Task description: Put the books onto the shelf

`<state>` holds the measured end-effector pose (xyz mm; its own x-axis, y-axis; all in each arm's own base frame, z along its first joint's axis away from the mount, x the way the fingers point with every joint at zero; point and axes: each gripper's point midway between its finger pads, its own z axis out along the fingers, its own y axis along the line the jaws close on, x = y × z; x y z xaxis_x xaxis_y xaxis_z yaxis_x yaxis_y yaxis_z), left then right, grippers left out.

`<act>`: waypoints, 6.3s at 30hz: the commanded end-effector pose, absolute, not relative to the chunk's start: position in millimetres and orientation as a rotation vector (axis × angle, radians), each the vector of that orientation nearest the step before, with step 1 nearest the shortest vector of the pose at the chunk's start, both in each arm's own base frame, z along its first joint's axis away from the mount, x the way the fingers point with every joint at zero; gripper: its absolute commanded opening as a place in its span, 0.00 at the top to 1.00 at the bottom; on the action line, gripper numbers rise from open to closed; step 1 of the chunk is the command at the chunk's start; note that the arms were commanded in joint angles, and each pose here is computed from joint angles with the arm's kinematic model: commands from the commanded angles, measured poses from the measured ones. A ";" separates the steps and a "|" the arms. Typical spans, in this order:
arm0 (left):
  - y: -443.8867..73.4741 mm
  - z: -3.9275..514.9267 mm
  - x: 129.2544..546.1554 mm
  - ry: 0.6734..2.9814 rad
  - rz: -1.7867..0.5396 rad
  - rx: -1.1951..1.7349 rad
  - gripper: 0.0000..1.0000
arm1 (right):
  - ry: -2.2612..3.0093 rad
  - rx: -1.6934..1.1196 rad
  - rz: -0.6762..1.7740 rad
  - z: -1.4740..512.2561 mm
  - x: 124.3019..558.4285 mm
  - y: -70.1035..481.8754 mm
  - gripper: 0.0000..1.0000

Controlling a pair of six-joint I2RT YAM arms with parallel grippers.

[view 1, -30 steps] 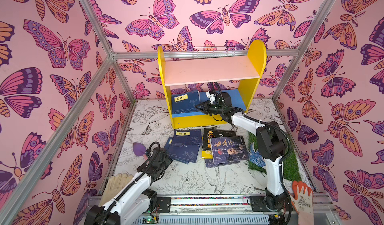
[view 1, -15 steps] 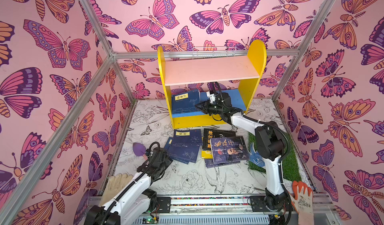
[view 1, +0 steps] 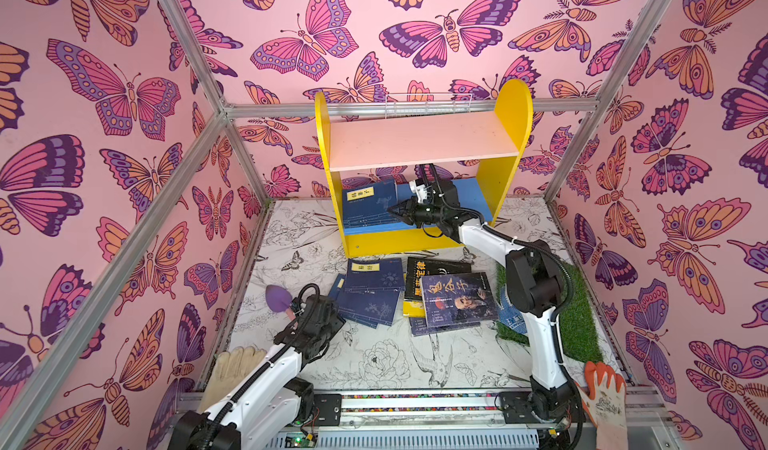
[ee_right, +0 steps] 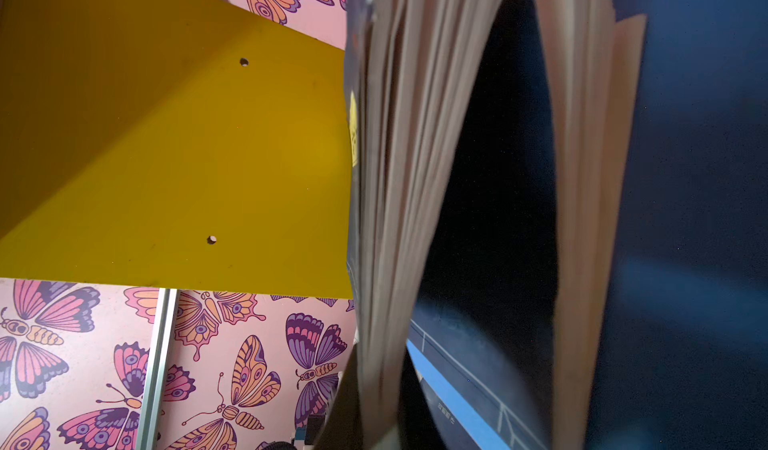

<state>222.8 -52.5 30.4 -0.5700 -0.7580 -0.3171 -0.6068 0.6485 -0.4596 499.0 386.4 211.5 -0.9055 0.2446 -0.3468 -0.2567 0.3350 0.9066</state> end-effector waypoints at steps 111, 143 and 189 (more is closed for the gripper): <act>-125.0 70.1 339.2 2.343 -0.848 -0.665 0.43 | 2.695 -0.371 1.053 42.7 317.3 361.9 0.62; -89.7 259.2 286.8 1.452 -1.259 -0.580 1.00 | 2.223 -0.327 1.742 197.9 312.9 371.9 0.38; -93.6 289.7 315.7 1.334 -1.207 -0.459 1.00 | 1.996 -0.117 1.953 253.2 334.0 389.3 0.69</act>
<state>319.5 -90.8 252.7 -0.2557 -0.8587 -0.4441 0.2739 0.3762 -0.8851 333.1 382.5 228.7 -0.9465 0.1774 -0.2695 -0.2532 0.1092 0.9612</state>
